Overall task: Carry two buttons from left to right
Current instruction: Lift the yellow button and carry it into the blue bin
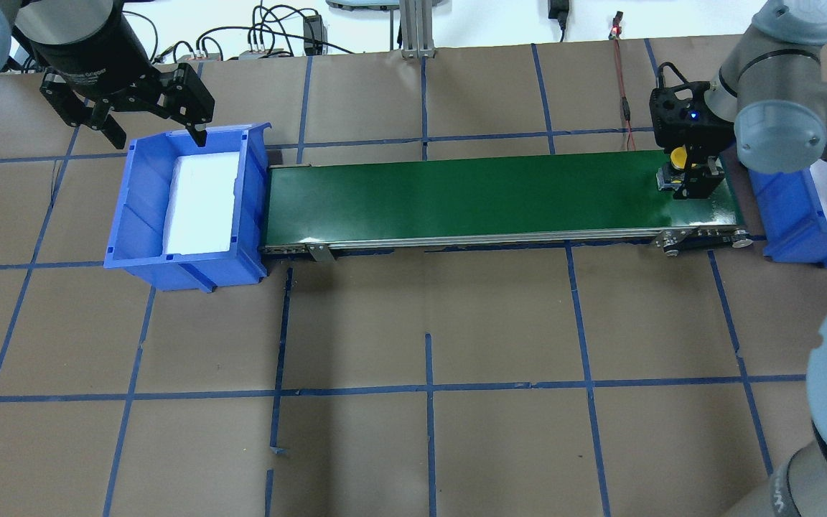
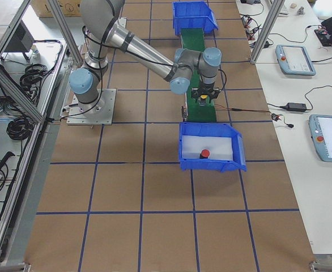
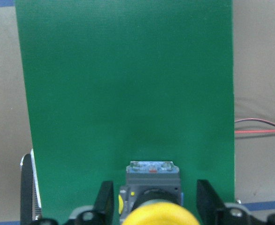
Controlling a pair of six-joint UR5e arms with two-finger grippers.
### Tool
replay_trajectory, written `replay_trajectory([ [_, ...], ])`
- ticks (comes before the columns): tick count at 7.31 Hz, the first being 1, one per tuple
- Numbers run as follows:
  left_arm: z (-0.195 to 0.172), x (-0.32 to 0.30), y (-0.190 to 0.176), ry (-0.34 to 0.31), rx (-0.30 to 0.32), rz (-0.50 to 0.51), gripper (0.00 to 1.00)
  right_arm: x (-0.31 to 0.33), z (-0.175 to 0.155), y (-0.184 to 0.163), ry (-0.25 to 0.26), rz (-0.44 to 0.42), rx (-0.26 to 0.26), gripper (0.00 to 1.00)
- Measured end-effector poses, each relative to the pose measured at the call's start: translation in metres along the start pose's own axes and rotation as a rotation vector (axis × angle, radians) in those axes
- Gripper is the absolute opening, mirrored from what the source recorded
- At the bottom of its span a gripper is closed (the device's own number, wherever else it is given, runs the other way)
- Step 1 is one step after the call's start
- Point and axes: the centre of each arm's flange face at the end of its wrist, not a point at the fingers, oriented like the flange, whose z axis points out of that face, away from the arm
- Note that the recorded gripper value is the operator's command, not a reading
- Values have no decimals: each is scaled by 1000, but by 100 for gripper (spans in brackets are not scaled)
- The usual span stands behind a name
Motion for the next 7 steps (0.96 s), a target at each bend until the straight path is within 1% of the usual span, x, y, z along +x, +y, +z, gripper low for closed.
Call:
replay_trajectory([
  [2, 0, 0, 0, 1, 0, 0, 100, 3, -9, 3, 18, 1, -3, 6],
  [3, 0, 0, 0, 1, 0, -1, 100, 7, -27, 5, 48, -9, -11, 7],
  [4, 0, 0, 0, 1, 0, -1, 100, 14, -55, 13, 83, -23, -26, 7],
  [5, 0, 0, 0, 1, 0, -1, 100, 16, -87, 34, 115, -23, -42, 7],
  [6, 0, 0, 0, 1, -1, -1, 100, 13, -111, 71, 140, -10, -56, 7],
  [7, 0, 0, 0, 0, -1, -1, 100, 4, -122, 122, 151, 3, -70, 7],
])
